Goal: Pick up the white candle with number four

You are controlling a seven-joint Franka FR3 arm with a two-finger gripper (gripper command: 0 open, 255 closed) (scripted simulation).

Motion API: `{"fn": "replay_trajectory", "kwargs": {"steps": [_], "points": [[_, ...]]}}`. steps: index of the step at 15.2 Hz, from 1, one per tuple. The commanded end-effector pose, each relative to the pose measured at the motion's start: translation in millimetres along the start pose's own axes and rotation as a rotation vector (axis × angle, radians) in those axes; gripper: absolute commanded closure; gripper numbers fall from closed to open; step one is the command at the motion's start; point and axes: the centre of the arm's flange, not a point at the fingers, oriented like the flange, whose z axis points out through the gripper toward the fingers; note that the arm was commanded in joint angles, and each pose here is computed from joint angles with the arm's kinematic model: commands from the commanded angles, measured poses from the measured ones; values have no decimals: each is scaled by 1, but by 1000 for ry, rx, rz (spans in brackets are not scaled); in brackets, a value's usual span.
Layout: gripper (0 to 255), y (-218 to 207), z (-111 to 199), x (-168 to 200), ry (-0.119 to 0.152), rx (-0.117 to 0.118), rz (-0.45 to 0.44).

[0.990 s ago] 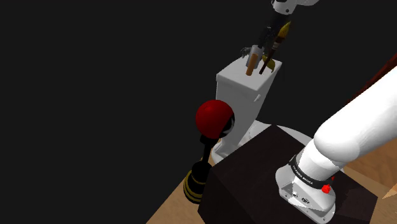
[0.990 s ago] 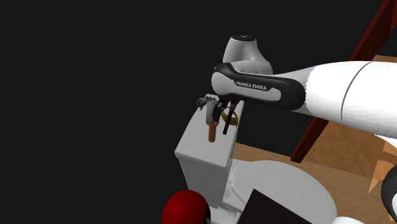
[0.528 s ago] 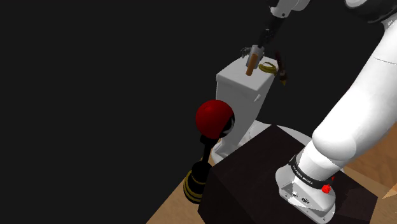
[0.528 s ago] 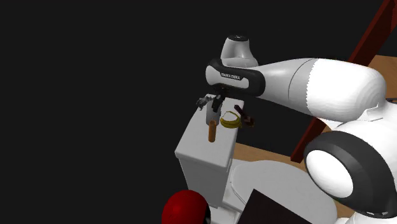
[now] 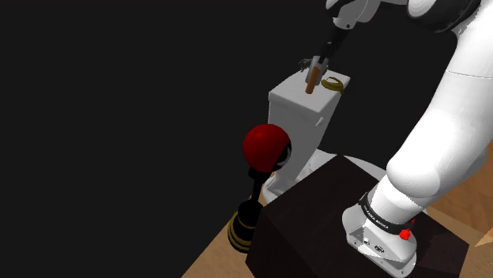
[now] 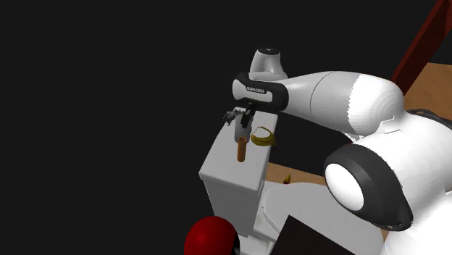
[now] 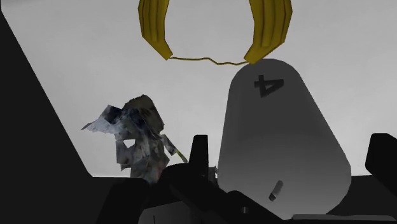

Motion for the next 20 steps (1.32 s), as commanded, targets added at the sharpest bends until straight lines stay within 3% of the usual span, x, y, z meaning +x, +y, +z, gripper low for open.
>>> {"fn": "replay_trajectory", "kwargs": {"steps": [1,3,4,13,20], "points": [[0,-1,10,-3,0,0,0],[0,-1,13,-3,0,0,0],[255,-1,14,-3,0,0,0],[255,-1,13,-3,0,0,0],[255,3,-23,3,0,0,0]]}}
